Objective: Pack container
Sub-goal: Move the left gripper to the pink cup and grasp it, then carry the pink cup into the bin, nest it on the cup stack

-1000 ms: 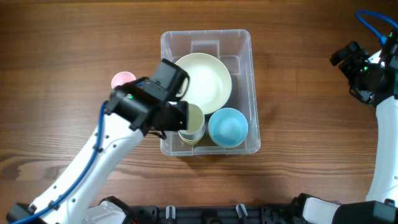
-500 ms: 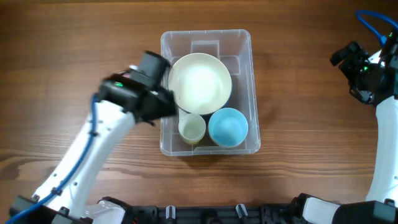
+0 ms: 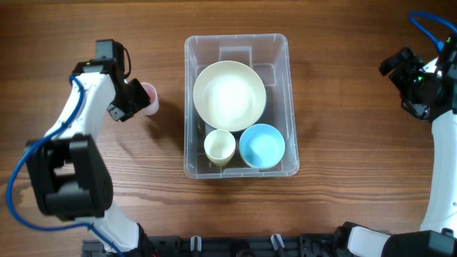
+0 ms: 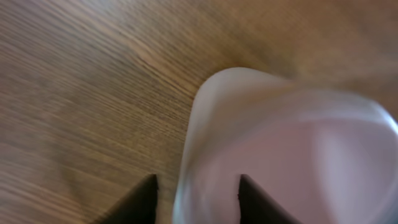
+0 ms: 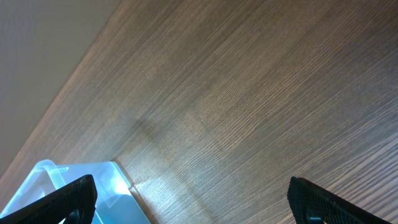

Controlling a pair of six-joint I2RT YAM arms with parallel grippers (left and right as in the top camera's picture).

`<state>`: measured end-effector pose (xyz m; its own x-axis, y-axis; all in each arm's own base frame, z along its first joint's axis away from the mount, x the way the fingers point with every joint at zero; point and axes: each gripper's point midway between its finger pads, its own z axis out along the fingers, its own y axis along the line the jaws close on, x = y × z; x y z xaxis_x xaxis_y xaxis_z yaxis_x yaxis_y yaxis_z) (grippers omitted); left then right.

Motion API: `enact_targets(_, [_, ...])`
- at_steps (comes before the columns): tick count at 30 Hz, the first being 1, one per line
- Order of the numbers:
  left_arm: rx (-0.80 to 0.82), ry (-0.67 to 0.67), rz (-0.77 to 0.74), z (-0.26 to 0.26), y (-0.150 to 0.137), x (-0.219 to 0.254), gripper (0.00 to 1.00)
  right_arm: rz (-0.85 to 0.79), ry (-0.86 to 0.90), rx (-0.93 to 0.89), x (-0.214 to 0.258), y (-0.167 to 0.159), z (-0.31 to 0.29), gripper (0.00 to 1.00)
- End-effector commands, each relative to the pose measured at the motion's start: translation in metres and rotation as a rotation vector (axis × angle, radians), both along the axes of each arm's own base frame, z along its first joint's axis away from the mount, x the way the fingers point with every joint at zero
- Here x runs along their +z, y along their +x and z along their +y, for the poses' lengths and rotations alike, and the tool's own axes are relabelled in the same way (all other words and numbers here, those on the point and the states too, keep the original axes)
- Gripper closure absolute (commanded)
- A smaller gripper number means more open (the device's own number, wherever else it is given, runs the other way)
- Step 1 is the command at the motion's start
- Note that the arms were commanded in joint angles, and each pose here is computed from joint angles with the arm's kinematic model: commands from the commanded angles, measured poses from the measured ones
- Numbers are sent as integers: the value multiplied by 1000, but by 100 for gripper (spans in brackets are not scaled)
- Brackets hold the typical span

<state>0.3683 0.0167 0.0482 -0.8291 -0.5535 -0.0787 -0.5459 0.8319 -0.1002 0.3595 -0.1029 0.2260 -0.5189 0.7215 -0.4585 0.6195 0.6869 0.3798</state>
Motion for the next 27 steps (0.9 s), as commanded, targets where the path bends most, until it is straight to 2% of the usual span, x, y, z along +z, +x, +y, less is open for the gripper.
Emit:
enact_targets(1, [-22,-25,-6,-3,4,-1,92,-6,0,-7,2,3,-1,0])
enact_targets(2, [-13,-18,-17,-1,4,3,96,-6,0,-8,2,3,-1,0])
enact_targets(6, [-13,-1,-85,1,-1,47,96,-6,0,-8,2,3,-1,0])
enact_targets(9, [-57,-5,-195,-12,-13,113,96,-6,0,-8,2,3,-1,0])
enact_targets(14, [-321,-56,-367,-89,-63,188,96,-6,0,-8,2,3,-1,0])
enact_targets(16, [-411,-51,-354,-116,-85,192,96,-6,0,-8,2,3,-1,0])
enact_targets(20, [-531,-19,-262,-158,-117,170,96,-6,0,-8,2,3,-1,0])
enact_targets(24, [-554,15,-170,-176,-133,133,93,-6,0,-8,2,3,-1,0])
enact_targets(27, [-546,24,-132,-178,-133,107,87,-6,0,-8,2,3,-1,1])
